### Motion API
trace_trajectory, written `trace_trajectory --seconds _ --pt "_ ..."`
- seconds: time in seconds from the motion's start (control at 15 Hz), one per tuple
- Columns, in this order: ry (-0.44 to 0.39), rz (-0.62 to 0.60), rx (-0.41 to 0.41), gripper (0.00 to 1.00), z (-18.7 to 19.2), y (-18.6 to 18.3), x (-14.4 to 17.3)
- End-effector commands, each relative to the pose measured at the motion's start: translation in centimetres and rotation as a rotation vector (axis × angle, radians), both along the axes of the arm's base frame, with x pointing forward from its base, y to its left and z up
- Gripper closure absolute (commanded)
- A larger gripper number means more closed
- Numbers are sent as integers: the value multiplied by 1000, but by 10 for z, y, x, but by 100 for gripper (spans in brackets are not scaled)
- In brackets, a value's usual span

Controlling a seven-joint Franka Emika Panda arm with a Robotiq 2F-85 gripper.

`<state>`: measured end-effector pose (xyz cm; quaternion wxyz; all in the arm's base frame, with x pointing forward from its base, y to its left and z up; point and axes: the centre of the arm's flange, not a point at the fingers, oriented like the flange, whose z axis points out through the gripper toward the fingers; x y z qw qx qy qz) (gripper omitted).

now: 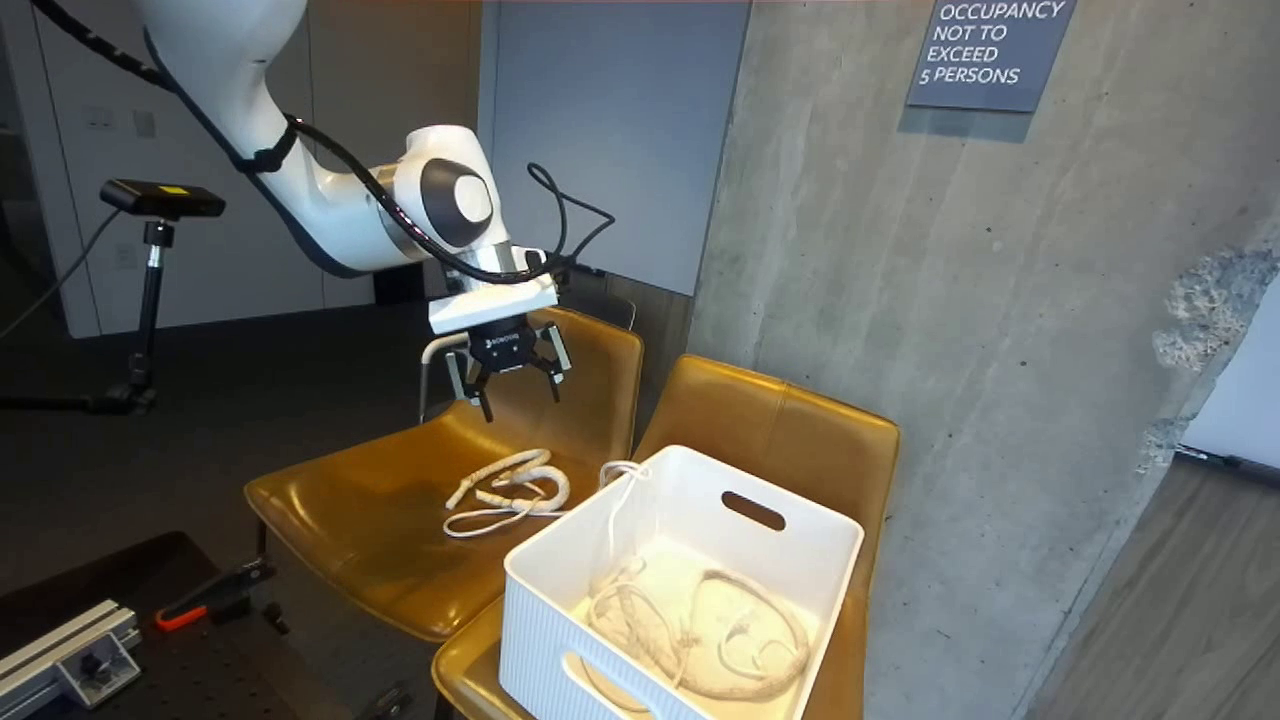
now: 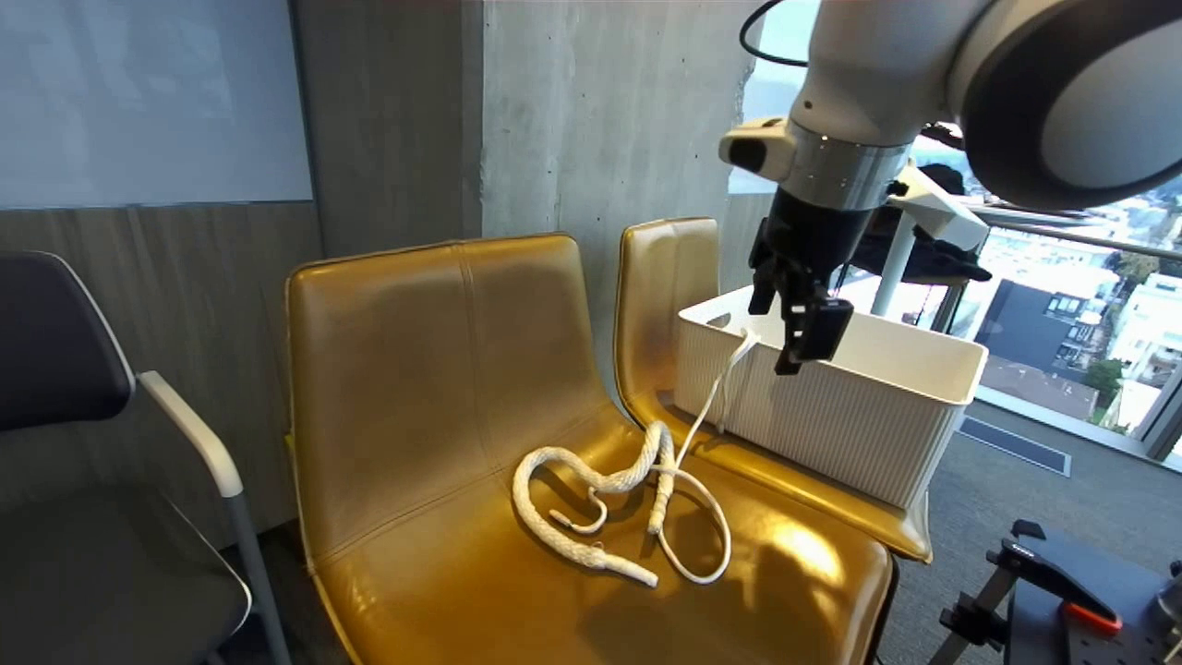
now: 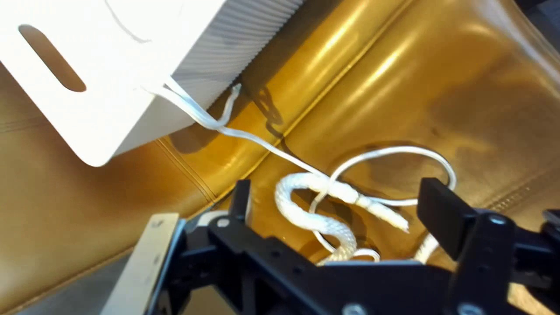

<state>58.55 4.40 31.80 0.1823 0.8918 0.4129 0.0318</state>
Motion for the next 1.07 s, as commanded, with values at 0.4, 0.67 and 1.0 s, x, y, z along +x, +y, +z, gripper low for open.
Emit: trace_trajectory --seconds 0.4,0.67,1.0 --pt "-136 171 -66 0 3 -91 -8" --pt "-132 223 -73 0 -8 -82 11" --pt "-103 273 -103 0 -29 -77 29"
